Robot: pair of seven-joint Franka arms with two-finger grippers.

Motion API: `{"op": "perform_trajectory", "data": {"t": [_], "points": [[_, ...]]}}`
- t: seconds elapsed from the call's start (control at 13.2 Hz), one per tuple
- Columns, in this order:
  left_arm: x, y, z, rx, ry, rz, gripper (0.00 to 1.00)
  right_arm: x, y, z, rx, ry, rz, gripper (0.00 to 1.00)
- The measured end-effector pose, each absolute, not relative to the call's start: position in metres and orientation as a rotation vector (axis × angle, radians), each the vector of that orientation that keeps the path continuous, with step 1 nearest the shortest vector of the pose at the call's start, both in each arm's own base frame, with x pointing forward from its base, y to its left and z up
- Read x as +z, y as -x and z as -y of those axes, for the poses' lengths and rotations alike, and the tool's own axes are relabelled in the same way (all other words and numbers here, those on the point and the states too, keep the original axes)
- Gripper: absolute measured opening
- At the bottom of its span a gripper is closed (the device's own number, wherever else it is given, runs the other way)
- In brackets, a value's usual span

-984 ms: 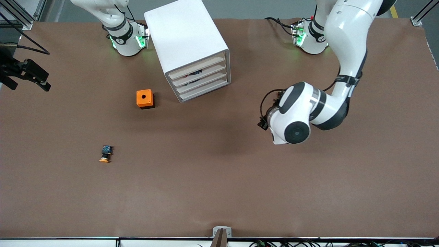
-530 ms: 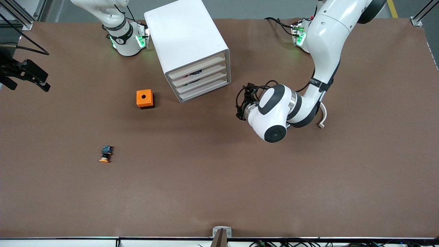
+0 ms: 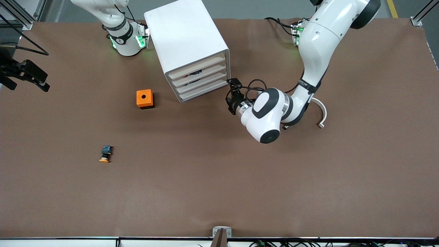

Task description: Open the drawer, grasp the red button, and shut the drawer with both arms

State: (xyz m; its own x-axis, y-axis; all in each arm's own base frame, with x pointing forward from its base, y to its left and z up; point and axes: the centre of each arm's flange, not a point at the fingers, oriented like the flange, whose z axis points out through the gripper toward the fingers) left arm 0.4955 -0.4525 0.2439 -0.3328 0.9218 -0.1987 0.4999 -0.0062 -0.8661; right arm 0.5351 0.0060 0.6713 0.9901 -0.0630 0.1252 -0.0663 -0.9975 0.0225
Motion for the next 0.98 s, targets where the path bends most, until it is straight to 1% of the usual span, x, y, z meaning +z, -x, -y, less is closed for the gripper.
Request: {"op": "perform_trajectory", "data": {"t": [0.08,0.15,0.23,0.3,0.38,0.45,0.53,0.61,0.68,0.76,0.83,0.91,0.98], "points": [[0.236,-0.489,0.460,1.308,1.406,1.842,0.94,0.671,-0.535,-0.005,0.193,-3.107,0.103,1.00],[0.230,-0.484,0.465,1.326,1.355,1.838,0.88,0.670,-0.536,-0.005,0.191,-3.107,0.105,1.00],[0.225,-0.481,0.470,1.340,1.294,1.840,0.88,0.670,-0.536,-0.004,0.189,-3.107,0.106,1.00],[0.220,-0.479,0.473,1.346,1.222,1.847,0.82,0.669,-0.536,-0.004,0.188,-3.108,0.108,1.00],[0.216,-0.477,0.475,1.350,1.156,1.852,0.82,0.669,-0.537,-0.003,0.187,-3.108,0.108,1.00],[0.213,-0.477,0.476,1.356,1.113,1.855,0.79,0.669,-0.537,-0.003,0.187,-3.108,0.108,1.00],[0.210,-0.476,0.477,1.363,1.080,1.854,0.78,0.669,-0.537,-0.003,0.186,-3.108,0.108,1.00],[0.208,-0.475,0.478,1.367,1.054,1.850,0.72,0.669,-0.537,-0.003,0.184,-3.108,0.111,1.00],[0.205,-0.472,0.481,1.378,1.028,1.840,0.72,0.668,-0.536,-0.004,0.179,-3.108,0.117,1.00],[0.201,-0.468,0.485,1.394,1.007,1.828,0.68,0.667,-0.537,-0.004,0.172,-3.109,0.122,1.00],[0.197,-0.463,0.490,1.401,0.996,1.817,0.67,0.664,-0.538,-0.004,0.163,-3.110,0.125,1.00],[0.194,-0.458,0.494,1.402,0.994,1.804,0.65,0.661,-0.540,-0.004,0.153,-3.115,0.126,1.00],[0.192,-0.451,0.499,1.395,0.995,1.789,0.65,0.658,-0.542,-0.005,0.145,-3.124,0.132,1.00]]}}
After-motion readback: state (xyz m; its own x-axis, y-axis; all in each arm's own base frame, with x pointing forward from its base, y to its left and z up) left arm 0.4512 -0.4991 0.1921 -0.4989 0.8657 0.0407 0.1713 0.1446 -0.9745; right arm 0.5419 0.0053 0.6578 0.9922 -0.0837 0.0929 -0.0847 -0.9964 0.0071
